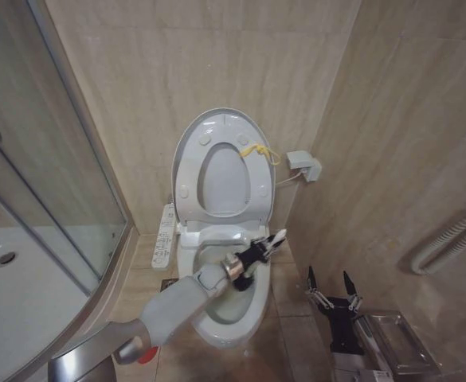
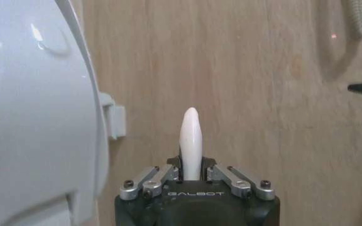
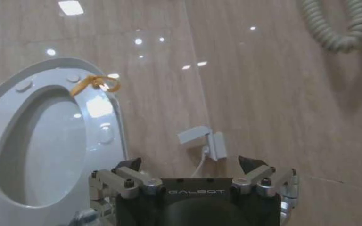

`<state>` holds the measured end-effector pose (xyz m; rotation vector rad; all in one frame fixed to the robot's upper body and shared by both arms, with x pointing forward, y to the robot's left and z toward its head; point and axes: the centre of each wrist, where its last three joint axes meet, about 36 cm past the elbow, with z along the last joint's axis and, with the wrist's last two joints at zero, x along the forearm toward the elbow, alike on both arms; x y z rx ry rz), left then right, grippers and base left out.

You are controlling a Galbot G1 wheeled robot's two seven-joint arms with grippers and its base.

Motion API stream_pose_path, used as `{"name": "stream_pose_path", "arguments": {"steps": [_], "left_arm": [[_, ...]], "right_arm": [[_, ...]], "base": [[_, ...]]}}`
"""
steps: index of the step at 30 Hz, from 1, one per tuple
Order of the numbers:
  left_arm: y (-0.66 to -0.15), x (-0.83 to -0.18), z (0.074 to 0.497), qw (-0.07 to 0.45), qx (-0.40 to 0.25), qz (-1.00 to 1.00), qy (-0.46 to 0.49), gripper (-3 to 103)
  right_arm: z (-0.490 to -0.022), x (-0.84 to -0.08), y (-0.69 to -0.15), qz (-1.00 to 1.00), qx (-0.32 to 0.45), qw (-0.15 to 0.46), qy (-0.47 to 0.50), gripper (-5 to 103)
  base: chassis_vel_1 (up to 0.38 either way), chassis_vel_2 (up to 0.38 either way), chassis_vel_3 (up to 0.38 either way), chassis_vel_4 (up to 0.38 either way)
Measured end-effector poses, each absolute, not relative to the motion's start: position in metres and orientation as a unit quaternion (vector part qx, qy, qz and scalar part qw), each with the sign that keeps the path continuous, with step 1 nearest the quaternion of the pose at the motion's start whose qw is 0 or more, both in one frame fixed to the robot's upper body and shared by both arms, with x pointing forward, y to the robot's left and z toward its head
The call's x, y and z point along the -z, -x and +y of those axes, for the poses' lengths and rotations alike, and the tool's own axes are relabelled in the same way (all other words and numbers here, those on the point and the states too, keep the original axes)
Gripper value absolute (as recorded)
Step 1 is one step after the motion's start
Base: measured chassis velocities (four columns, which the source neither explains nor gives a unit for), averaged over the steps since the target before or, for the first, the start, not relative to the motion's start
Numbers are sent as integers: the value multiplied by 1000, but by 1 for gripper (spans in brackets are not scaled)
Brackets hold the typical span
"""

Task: Open the toilet lid, clean the toilet bowl with a toilet brush, close the toilet lid, and flush.

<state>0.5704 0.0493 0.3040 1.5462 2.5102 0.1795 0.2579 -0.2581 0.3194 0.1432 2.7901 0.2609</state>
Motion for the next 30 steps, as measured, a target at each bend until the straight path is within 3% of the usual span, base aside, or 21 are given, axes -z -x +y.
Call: {"name": "stream_pose_path", "arguments": {"steps": [2,5,7,12,15,17,24,28,30], "left_arm": [[-572,-274,79,58,-98,853,-509,20],[-570,-267,83,53,-100,857,-503,20],[-561,-295,43,90,-51,851,-515,20],[-550,-323,14,118,-13,833,-540,20],[-563,-281,58,69,-78,844,-527,20],[-566,-278,63,65,-82,847,-522,20],[-558,-347,9,133,-1,828,-545,20],[-571,-294,62,73,-51,839,-537,20],[-573,-290,67,68,-56,840,-535,20]], "right_arm": [[-258,-319,-257,981,-92,166,-49,100],[-257,-320,-257,981,-91,167,-48,100],[-257,-320,-256,981,-91,167,-48,100],[-257,-321,-256,981,-90,167,-49,100],[-258,-320,-256,981,-89,166,-47,100],[-258,-320,-256,981,-89,166,-46,100],[-257,-317,-258,981,-90,164,-49,100],[-256,-320,-258,981,-90,166,-47,100],[-255,-321,-258,981,-91,167,-46,100]], "base": [[-36,-56,-11,1],[9,21,11,10],[26,32,17,15],[-20,-22,-16,-17],[-26,-43,-2,4],[0,0,0,0],[-3,-17,-8,-13],[-27,-28,-12,-10],[-1,28,11,15]]}}
